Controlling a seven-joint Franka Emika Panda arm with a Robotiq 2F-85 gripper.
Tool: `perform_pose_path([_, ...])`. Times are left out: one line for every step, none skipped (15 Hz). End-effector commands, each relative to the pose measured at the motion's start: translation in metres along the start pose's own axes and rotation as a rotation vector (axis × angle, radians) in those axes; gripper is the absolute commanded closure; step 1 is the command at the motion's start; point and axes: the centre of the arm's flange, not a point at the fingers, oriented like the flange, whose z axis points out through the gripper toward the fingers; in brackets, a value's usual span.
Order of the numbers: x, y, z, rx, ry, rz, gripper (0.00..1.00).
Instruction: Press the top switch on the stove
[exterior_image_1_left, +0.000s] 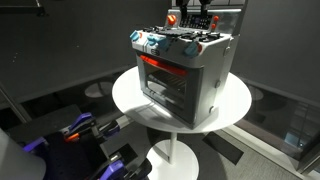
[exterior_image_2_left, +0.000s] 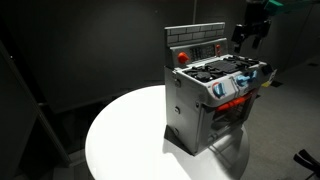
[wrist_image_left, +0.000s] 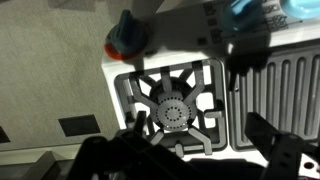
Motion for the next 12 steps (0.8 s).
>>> perform_pose_path([-0.034,0.004,-0.019,0.02,-0.068,-0.03,0.0])
perform_pose_path([-0.04,0.003,-0.022,0.025,-0.082,-0.036,0.0])
perform_pose_path([-0.045,0.002,-0.024,0.029,-0.092,-0.04,0.0])
perform_pose_path([-0.049,0.001,-0.025,0.033,-0.101,-0.045,0.0])
perform_pose_path([-0.05,0.001,-0.026,0.033,-0.101,-0.05,0.0])
perform_pose_path([-0.051,0.0,-0.026,0.034,-0.105,-0.056,0.0])
perform_pose_path([-0.04,-0.003,-0.021,0.013,-0.091,-0.034,0.0])
perform_pose_path([-0.042,-0.003,-0.022,0.013,-0.093,-0.039,0.0])
perform_pose_path([-0.043,-0.003,-0.022,0.013,-0.094,-0.042,0.0])
perform_pose_path([-0.043,-0.003,-0.021,0.013,-0.095,-0.044,0.0])
perform_pose_path([-0.043,-0.003,-0.021,0.012,-0.096,-0.045,0.0])
perform_pose_path([-0.044,-0.003,-0.02,0.012,-0.097,-0.045,0.0])
